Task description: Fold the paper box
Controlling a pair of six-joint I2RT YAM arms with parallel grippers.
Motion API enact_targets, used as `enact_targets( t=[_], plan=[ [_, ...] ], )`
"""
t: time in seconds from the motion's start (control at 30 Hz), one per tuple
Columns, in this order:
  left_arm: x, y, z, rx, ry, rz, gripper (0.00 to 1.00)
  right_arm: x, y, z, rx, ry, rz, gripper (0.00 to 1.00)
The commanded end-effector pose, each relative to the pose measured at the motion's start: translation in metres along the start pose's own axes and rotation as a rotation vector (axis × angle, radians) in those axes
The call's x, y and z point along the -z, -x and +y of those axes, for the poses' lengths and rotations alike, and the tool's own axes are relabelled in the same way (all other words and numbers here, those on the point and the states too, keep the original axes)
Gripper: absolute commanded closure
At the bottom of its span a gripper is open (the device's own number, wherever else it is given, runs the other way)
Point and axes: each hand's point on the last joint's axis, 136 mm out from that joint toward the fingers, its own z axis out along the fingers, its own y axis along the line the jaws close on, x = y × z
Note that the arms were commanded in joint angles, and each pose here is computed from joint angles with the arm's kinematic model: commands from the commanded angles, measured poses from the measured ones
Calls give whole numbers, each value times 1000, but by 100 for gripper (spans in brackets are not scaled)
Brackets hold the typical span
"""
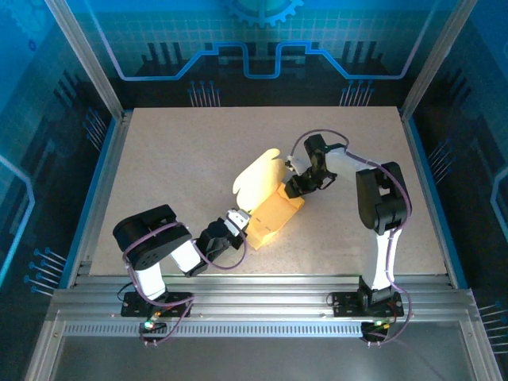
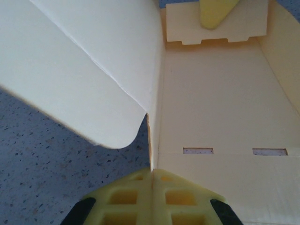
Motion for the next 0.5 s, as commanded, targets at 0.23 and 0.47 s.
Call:
enact_targets(
  t=[0.23,0.47],
  plan=[
    [2,-17,-5,-18,-23,77,100,-5,-15,6,58,-133,54,72],
    [1,-8,-7,-16,-34,72,100,-4,-16,7,133,-257,64,81]
  ],
)
